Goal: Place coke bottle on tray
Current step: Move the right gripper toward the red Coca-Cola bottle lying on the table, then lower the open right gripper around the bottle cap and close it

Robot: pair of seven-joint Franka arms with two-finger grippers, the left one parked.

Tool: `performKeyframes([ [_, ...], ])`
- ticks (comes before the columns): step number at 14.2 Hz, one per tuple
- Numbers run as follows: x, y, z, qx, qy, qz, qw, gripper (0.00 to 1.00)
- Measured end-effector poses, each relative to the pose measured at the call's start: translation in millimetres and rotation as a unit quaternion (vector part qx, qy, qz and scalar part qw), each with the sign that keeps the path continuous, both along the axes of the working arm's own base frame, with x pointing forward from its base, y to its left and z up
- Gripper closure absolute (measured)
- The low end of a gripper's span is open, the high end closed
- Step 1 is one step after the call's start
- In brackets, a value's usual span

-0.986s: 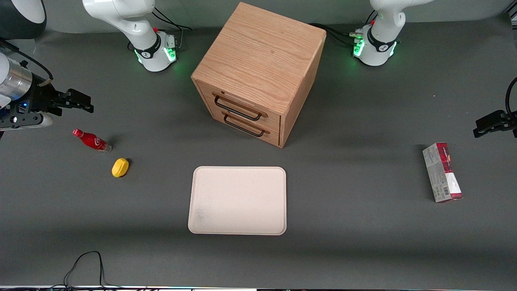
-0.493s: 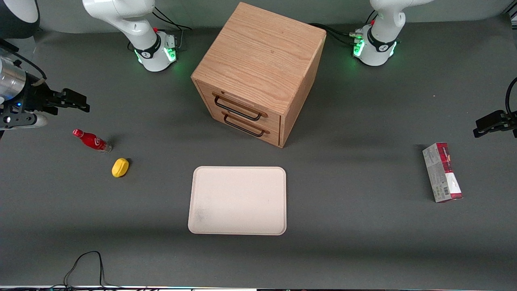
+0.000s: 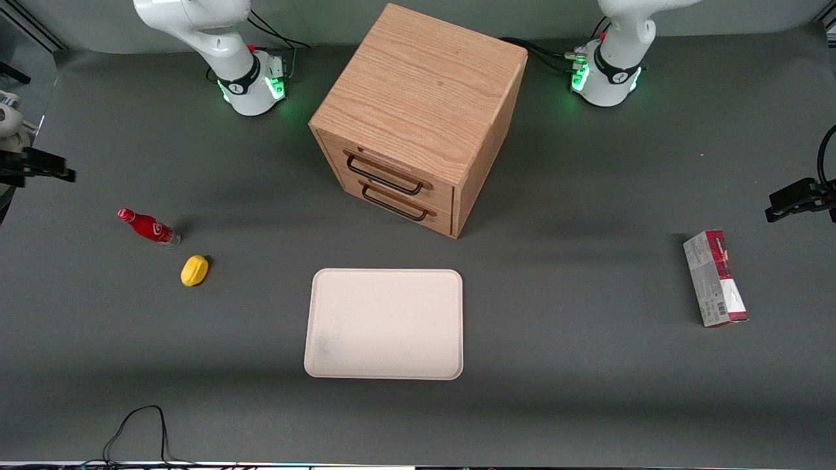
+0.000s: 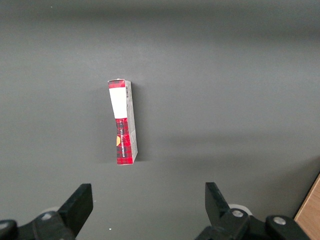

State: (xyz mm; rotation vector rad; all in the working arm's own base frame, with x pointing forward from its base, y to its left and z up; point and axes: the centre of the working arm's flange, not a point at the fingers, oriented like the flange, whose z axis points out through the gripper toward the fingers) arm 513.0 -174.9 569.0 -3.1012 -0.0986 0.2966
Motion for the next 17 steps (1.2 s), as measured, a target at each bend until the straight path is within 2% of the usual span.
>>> performKeyframes([
  [4, -1.3, -3.5, -6.0, 0.003, 0.004, 0.008, 1.0, 0.0],
  [8, -1.8, -0.9, -51.1, 0.004, -0.002, 0.013, 0.9999, 0.01],
  [17, -42.8, -14.4, -186.4, 0.0, -0.045, -0.004, 0.999, 0.02],
])
